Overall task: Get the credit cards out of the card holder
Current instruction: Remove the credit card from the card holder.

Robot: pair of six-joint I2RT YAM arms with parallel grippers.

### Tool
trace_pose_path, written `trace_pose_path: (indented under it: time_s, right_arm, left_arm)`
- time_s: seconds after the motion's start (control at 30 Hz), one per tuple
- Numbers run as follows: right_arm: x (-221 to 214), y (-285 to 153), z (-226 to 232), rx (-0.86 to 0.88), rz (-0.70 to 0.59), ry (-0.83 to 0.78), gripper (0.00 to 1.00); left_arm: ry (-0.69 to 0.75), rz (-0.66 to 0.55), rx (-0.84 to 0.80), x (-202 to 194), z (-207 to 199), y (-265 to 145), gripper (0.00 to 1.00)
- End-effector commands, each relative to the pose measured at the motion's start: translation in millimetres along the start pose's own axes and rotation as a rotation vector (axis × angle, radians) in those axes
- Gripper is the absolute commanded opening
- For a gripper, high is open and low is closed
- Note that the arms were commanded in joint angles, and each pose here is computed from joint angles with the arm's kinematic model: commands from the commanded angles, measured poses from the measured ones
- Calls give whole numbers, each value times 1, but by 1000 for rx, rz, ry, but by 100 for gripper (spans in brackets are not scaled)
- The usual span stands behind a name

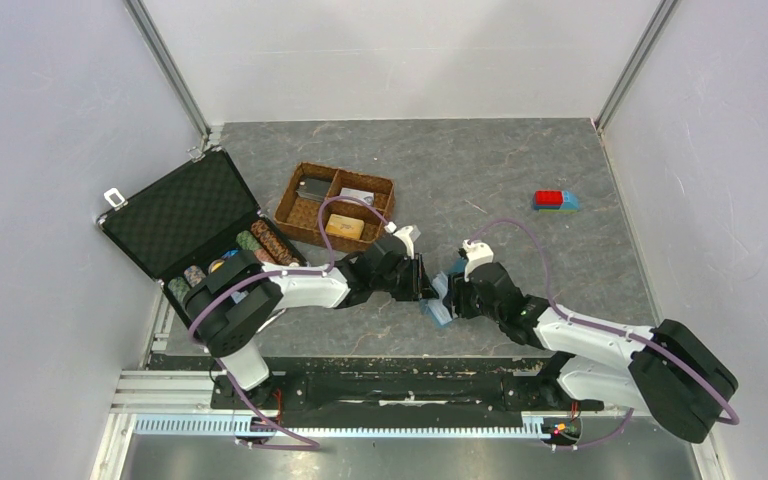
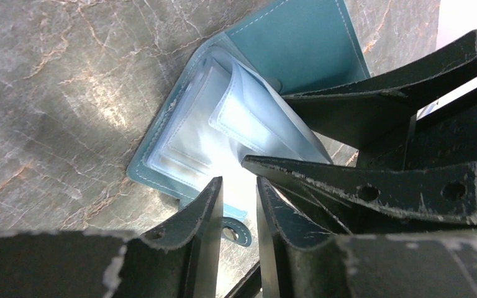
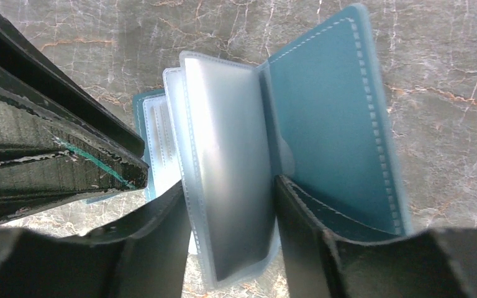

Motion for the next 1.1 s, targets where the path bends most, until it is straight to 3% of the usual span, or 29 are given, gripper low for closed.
trace_pose_path:
  time_s: [0.0,0.2,0.43,0.67,0.83,1.07]
  right_arm:
    - [8,3,6,28,-26,3,57]
    - [3,3,5,29,-11,4,63]
    - [-2,6,-3,-20,3,12,43]
    - [-1,9,10,48,-3,100,20]
    - [-4,4,24,173,-29,232,16]
    - [3,-7,38,332,-72,333,18]
  left_arm:
    - [-4,-25,9,3,-2,-7,33]
    - [-20,12,-5,-8,3,-2,31]
    - [-28,3,-12,-8,3,-6,30]
    - [-12,-8,36,-9,9,-17,30]
    - [-16,-36,77,-8,17,-24,23]
    - [-19,-20,118,-7,22,-19,20]
Point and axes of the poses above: each gripper's point midway between its finger pads, its own y axis out along the fingers, its own z axis along the line the jaws close on, x = y × z, the point moved 2 cm from there along -y, back along the fingers, and after that the axes turned 1 degree about -y, right-handed, at the moved point
